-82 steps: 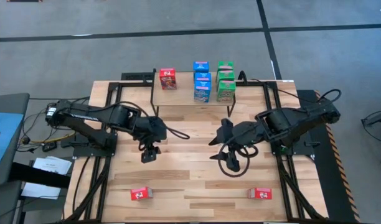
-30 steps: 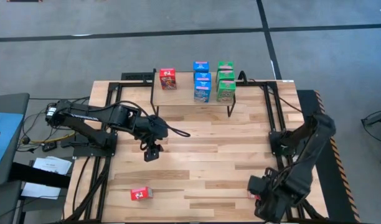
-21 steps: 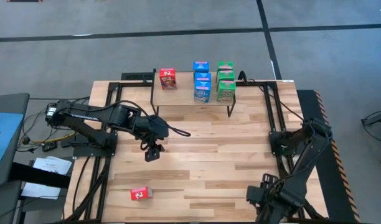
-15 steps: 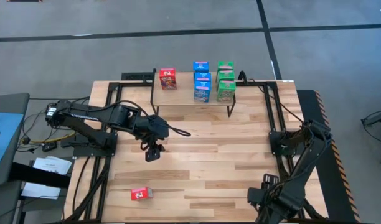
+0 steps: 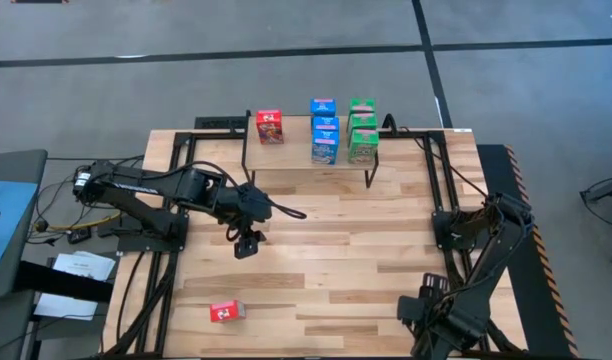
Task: Stack cereal on shelf
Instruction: Put the right red cereal box on the shelf
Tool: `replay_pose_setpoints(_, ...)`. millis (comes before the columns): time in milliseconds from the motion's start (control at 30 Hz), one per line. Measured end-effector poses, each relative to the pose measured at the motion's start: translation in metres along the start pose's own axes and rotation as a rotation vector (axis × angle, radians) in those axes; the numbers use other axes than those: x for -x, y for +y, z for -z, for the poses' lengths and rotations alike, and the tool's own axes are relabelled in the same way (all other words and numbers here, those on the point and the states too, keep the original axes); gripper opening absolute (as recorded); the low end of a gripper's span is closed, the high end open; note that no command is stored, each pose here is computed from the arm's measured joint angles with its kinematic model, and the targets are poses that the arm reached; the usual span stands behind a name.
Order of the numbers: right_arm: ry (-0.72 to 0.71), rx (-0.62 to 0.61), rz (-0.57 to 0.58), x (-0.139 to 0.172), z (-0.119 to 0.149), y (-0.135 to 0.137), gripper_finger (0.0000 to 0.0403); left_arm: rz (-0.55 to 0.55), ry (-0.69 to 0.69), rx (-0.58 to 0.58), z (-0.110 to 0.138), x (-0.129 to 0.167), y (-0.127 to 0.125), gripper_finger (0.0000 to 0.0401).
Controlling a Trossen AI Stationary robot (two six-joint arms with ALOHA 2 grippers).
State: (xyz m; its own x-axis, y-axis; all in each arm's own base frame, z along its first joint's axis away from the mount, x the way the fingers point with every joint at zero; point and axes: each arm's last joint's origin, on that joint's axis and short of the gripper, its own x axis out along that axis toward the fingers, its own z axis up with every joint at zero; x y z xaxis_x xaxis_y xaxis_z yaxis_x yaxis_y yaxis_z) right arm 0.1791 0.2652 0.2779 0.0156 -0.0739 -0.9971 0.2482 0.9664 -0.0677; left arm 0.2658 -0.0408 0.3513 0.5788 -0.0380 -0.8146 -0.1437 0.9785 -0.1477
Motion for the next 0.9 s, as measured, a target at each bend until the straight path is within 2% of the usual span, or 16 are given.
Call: replay_pose_setpoints(900,-0.004,0.030,0.045,-0.0060,-0.0015,0.0015,0.0276,0.000,0.000,0.001,0.0000,0.0000,0.0000,0.0234)
